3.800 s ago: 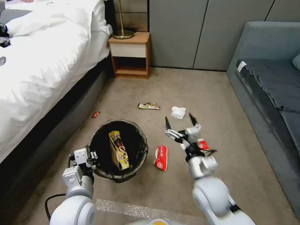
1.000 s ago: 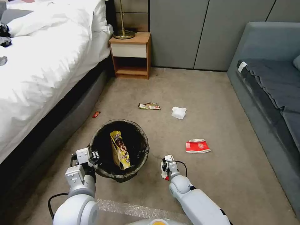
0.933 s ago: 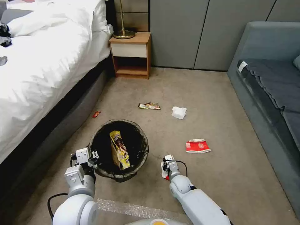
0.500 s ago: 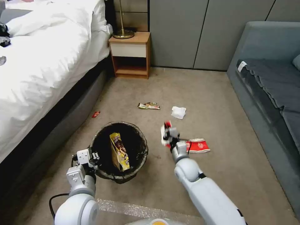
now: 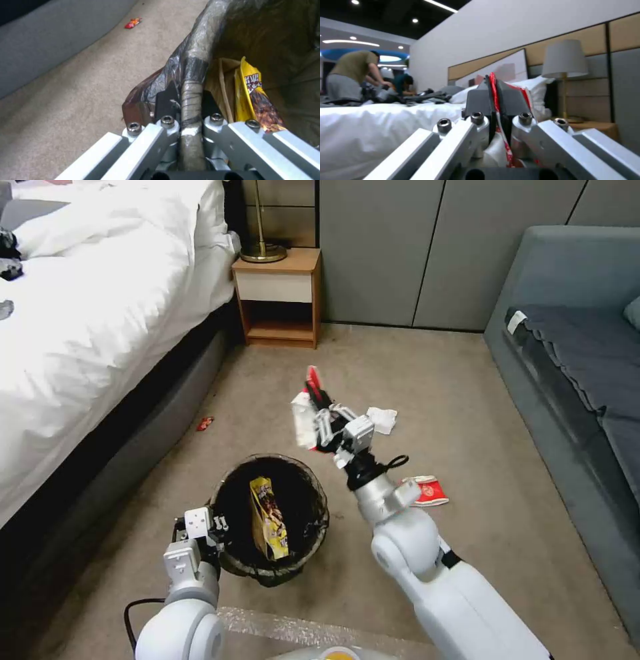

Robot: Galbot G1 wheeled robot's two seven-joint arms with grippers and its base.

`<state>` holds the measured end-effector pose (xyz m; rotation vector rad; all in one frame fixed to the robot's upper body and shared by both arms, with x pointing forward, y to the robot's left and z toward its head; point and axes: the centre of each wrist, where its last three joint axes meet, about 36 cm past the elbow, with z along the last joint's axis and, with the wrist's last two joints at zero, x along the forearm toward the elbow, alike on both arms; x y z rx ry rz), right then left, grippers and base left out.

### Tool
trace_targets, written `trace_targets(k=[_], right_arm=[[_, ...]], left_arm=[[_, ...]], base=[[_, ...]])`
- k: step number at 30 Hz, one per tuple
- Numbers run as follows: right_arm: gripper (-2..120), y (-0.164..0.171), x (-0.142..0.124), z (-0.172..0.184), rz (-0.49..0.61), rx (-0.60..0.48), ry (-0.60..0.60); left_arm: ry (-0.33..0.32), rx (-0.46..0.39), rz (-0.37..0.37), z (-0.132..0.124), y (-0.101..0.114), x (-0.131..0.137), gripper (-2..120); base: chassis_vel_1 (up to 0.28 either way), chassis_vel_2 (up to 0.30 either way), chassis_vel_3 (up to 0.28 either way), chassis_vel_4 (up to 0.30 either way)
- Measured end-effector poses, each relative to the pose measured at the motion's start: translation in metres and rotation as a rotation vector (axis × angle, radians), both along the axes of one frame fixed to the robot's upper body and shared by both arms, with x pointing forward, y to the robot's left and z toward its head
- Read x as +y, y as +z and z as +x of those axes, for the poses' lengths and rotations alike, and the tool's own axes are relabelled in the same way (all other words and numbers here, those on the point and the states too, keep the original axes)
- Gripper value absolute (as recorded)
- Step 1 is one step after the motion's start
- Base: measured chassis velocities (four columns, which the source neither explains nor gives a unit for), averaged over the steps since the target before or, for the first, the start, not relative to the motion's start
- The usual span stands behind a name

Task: Pick up the trash bin, then pick up the garbage from the floor and place it into the trash bin.

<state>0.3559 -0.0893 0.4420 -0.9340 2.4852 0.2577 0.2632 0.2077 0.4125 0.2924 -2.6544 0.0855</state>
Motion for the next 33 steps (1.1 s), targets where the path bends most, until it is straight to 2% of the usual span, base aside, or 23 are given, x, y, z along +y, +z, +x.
trace_targets(k=[2,10,23,30,33], right_arm=[[0,-0.007,0.007,-0.017,-0.019,0.019,0.046],[0,-0.050,0.018,-0.038,-0.092,0.098,0.093],[0,-0.112,0.011,-0.063,-0.164,0.209,0.082],[0,-0.126,0.006,-0.070,-0.179,0.333,0.065],[1,-0.130,0.007,-0.072,-0.205,0.345,0.062]], left_arm=[[-0.003,-0.002,-0.003,0.001,0.000,-0.002,0],[-0.005,-0.008,-0.009,0.002,0.002,-0.004,0],[-0.003,-0.032,-0.010,0.001,0.011,-0.003,0],[-0.004,-0.039,-0.012,0.000,0.013,-0.003,0],[-0.007,-0.043,-0.015,0.000,0.015,-0.004,0]], base=[[0.000,0.000,0.000,0.000],[0.000,0.000,0.000,0.000],[0.000,0.000,0.000,0.000],[0.000,0.000,0.000,0.000],[0.000,0.000,0.000,0.000]])
